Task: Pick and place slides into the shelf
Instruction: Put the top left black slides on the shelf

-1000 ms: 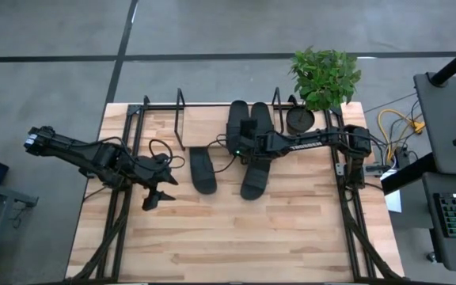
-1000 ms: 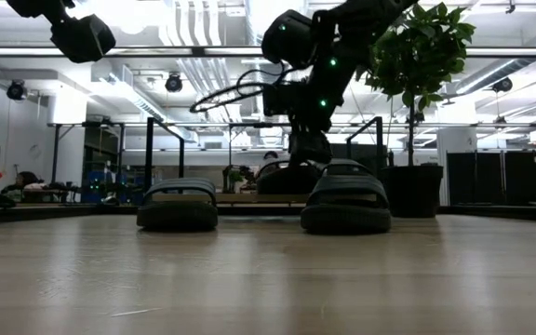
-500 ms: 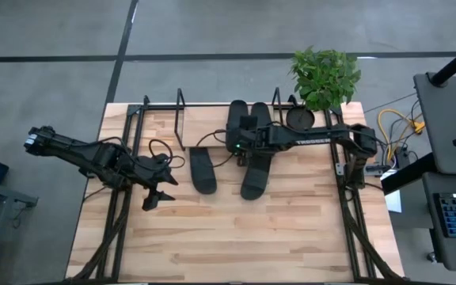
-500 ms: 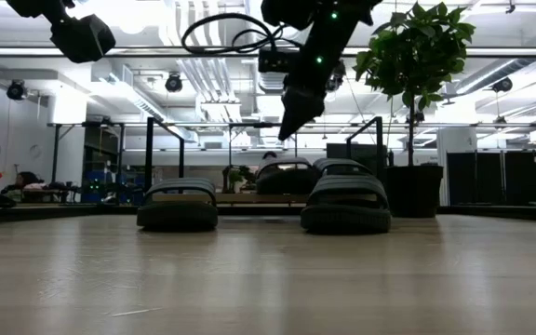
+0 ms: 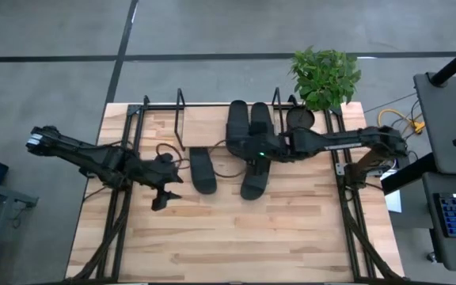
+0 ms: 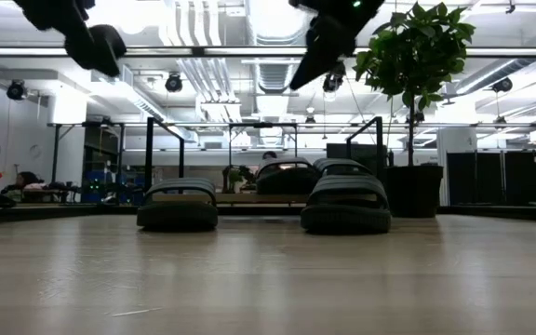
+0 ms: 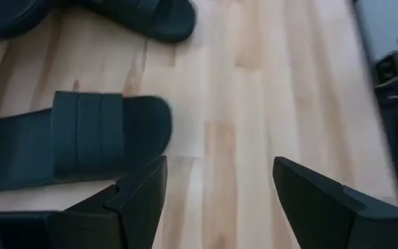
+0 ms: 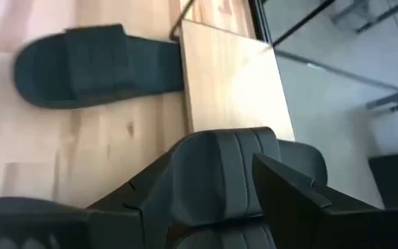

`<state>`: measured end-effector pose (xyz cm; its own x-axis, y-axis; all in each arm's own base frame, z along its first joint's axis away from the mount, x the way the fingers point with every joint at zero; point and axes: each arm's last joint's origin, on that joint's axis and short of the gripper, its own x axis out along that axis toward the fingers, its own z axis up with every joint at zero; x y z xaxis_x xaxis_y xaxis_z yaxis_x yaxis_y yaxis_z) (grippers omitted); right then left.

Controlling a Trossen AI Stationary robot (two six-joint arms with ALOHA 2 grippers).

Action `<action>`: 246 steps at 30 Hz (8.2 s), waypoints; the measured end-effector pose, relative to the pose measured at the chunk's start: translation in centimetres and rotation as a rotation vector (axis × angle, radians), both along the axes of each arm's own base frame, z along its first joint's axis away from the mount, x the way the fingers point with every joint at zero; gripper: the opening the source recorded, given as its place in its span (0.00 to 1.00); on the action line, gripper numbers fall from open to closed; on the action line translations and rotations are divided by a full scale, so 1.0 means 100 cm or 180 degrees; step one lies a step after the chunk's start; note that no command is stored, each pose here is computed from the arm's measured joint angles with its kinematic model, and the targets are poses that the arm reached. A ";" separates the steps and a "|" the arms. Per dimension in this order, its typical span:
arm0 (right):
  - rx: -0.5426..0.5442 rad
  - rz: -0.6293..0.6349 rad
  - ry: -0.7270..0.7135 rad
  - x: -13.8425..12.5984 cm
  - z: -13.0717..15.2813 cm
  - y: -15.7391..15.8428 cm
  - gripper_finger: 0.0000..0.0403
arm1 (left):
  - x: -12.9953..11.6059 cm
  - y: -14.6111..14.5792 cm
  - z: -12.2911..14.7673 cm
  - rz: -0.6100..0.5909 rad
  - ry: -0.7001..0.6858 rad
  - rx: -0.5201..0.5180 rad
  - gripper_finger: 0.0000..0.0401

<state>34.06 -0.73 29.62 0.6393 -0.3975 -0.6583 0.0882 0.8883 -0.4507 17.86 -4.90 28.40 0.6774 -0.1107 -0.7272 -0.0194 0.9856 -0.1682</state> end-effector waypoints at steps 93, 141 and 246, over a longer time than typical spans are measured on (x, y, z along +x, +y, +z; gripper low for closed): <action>-0.0271 0.0329 -0.0870 -0.079 -0.018 0.006 0.43 | 0.085 0.132 -0.084 -0.0455 0.1195 -0.0899 0.03; -0.0286 0.0348 -0.0883 -0.078 -0.018 0.007 0.43 | 0.095 0.128 -0.108 -0.0647 0.1340 -0.1415 0.02; -0.0911 0.1749 -0.3320 -0.131 0.004 0.057 0.07 | 0.022 0.100 0.087 -0.1610 -0.3041 0.2637 0.57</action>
